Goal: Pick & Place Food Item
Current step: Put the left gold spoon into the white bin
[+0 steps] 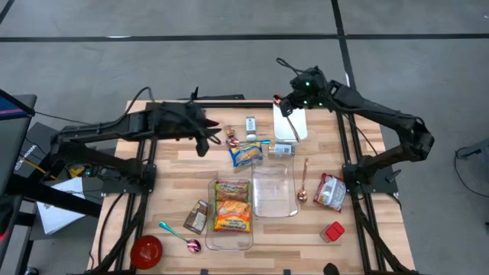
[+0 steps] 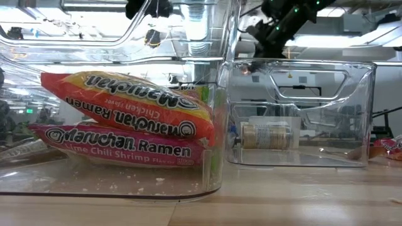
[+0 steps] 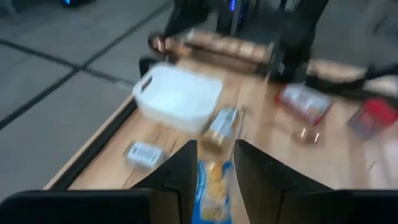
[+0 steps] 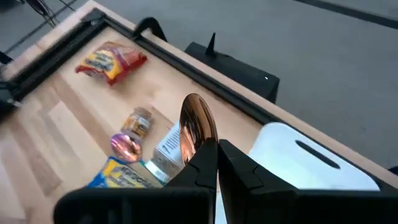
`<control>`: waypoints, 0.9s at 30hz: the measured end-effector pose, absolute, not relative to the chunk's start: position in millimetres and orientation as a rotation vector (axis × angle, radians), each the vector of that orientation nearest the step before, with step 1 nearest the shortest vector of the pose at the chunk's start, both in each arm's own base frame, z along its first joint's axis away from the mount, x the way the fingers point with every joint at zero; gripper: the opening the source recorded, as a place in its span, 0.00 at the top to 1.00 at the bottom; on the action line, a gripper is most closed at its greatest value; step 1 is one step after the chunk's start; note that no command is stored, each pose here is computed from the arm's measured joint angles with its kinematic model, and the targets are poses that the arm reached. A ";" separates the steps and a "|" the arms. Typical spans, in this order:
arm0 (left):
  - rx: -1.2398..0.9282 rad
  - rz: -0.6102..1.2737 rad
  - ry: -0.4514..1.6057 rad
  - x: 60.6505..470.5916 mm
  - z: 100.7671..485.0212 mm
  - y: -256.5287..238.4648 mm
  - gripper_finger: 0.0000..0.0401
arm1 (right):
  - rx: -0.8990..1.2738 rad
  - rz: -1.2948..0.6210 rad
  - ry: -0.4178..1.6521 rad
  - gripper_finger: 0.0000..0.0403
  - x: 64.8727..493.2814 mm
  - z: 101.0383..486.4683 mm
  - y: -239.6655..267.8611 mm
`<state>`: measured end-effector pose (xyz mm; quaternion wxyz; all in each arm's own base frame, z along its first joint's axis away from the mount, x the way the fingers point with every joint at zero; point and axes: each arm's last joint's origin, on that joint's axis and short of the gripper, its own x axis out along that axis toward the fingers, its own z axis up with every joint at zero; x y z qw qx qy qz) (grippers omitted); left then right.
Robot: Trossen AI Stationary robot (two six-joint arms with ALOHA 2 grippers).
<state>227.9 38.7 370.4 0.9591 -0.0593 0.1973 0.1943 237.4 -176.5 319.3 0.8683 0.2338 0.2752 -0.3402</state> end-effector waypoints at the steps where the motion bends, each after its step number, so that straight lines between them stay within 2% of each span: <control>1: -0.135 0.394 0.359 224.8 370.2 38.3 0.75 | 0.483 -0.719 0.573 1.00 235.6 318.4 -179.4; 5: -0.149 0.387 0.221 215.2 367.8 36.9 0.75 | 0.389 -0.726 0.566 1.00 234.3 316.0 -195.3; 12: -0.201 0.367 -0.059 217.5 370.3 37.3 0.75 | 0.399 -0.720 0.649 1.00 222.7 291.2 -231.9; 16: -0.208 0.372 -0.059 222.0 365.2 38.1 0.75 | 0.369 -0.712 0.673 1.00 222.0 280.2 -246.8; 27: -0.283 0.379 -0.074 228.8 362.1 39.3 0.75 | 0.505 -0.636 0.772 1.00 222.4 242.1 -265.3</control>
